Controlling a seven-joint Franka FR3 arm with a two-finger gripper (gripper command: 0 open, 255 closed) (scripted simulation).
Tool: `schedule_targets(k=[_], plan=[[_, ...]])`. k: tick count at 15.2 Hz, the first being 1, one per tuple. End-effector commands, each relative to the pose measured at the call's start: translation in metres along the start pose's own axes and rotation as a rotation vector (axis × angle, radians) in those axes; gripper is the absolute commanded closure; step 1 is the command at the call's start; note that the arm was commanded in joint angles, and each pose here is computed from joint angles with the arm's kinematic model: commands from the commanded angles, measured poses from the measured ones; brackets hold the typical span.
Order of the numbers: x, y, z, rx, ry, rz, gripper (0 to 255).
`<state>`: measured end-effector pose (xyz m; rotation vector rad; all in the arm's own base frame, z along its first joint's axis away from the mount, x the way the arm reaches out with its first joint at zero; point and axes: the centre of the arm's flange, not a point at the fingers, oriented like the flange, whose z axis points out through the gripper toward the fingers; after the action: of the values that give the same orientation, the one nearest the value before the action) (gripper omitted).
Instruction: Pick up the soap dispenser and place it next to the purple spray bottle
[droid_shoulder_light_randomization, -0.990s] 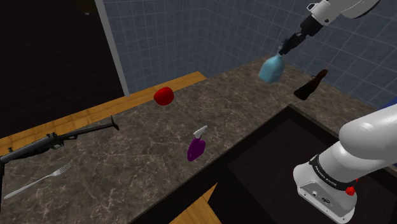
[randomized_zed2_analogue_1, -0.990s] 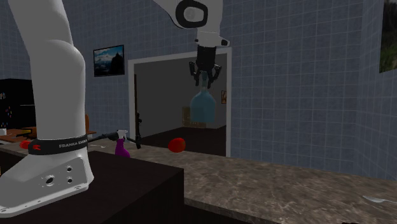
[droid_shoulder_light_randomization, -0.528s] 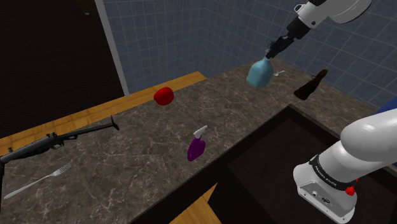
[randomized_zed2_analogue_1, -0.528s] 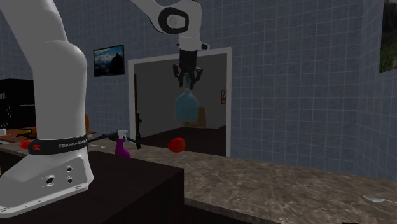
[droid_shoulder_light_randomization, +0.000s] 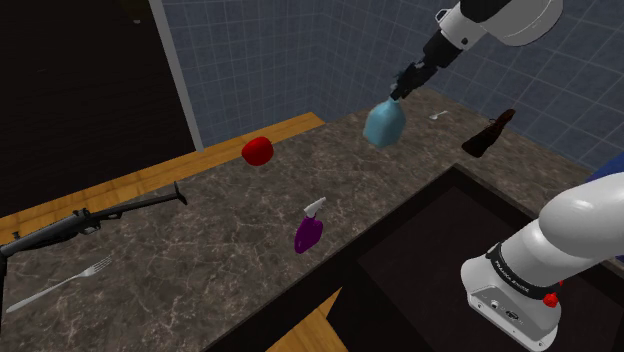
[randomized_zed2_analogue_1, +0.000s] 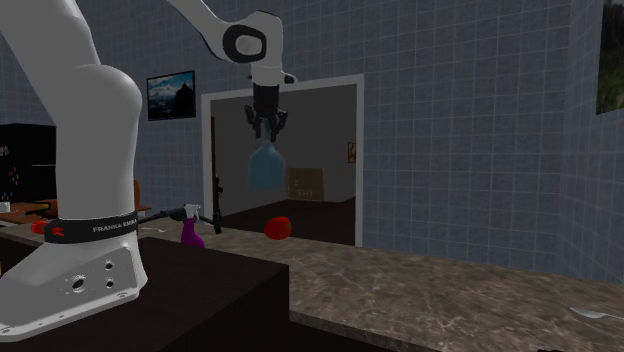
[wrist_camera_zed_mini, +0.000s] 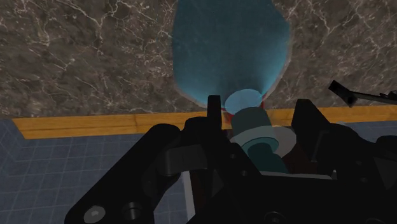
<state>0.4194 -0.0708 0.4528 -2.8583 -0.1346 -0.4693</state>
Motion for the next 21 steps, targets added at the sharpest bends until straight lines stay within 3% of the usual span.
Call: schedule_targets(k=[1,21], plan=[[0.006,-0.024,0.006,0.0,0.001,0.002,255],[0.048,-0.273,0.08,0.0,0.001,0.002,255]])
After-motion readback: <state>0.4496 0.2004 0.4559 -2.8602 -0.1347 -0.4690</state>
